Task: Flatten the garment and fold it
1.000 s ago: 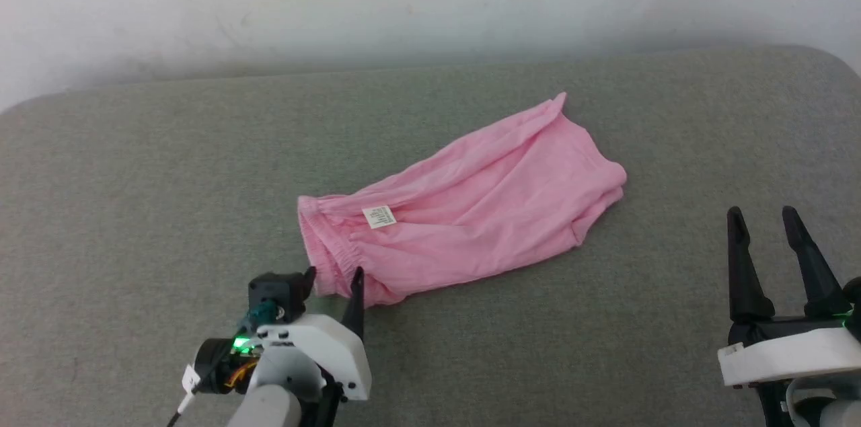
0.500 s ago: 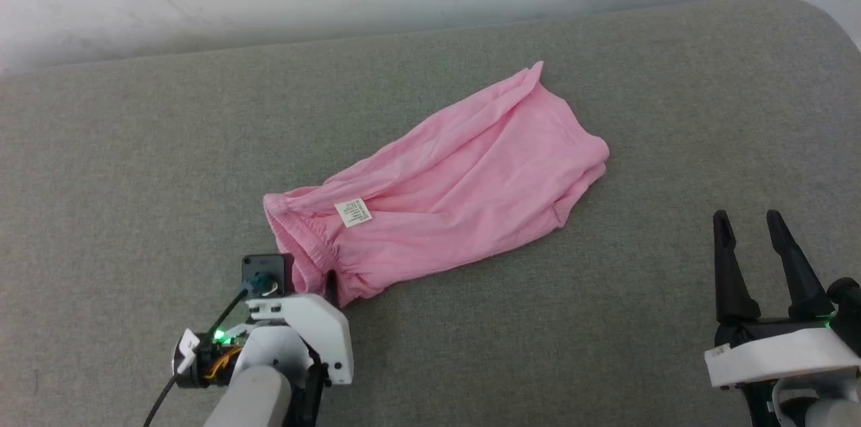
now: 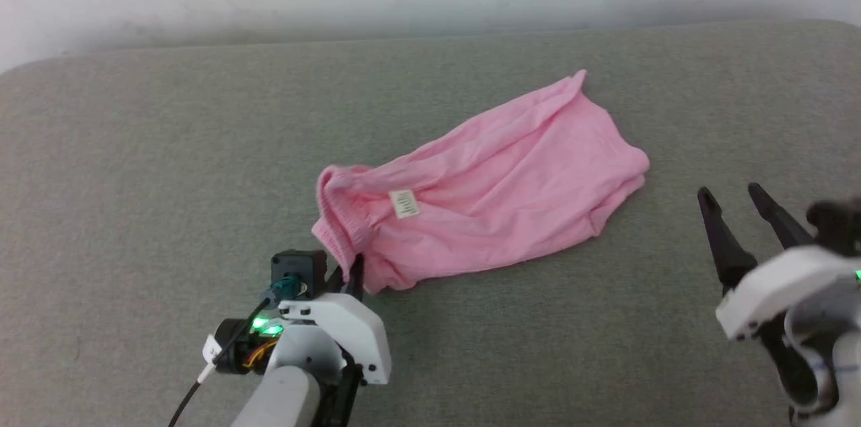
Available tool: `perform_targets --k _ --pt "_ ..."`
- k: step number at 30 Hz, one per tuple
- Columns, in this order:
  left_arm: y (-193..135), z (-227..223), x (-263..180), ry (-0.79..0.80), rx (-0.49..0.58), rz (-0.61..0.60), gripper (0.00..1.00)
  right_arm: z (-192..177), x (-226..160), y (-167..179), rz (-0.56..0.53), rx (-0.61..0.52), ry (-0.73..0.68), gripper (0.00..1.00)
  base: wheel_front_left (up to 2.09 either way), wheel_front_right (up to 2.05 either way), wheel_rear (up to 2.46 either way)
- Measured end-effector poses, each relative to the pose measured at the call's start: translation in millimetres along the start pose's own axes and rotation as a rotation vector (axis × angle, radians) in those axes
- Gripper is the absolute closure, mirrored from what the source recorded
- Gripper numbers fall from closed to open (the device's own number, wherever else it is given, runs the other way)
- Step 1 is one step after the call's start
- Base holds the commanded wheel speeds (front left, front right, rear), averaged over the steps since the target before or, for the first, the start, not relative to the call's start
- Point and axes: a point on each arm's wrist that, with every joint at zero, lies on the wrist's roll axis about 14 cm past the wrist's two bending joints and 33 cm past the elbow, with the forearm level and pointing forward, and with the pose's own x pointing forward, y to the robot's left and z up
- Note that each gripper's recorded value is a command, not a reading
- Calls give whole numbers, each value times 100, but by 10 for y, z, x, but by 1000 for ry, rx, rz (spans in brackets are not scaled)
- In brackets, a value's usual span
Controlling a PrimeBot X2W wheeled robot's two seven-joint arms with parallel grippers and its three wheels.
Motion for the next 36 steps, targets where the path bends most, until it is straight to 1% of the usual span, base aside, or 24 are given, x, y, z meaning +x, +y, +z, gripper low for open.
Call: perform_targets --k 4,8,13,17,21,25,26,27,33,36 --pt "-63 149 -50 -64 -5 -27 100 -77 318 83 40 41 162 0 0 0 0" --pt "-89 182 -79 -78 1 -37 100 -199 608 182 69 77 325 0 0 0 0" --pt "-82 192 -86 -84 0 -33 100 -380 890 233 58 91 468 0 0 0 0" --pt "-78 138 -91 -73 -4 -26 100 -635 1000 220 35 13 589 0 0 0 0" --pt "-65 129 -74 -69 -7 -20 100 -971 989 295 47 -13 717 0 0 0 0" --pt "-42 71 -65 -54 -9 -12 100 -1032 1070 333 60 -44 744 0 0 0 0" --pt "-35 57 -64 -52 -9 -9 100 -1044 1079 339 63 -51 749 55 0 0 0" --pt "-28 43 -65 -47 -9 -7 100 -1051 1082 340 65 -56 752 100 0 0 0" --pt "3 48 -90 -48 -1 0 100 -991 1054 387 77 -12 703 100 0 0 0" --pt "25 83 -118 -52 -1 0 100 -949 979 390 86 10 671 100 0 0 0"
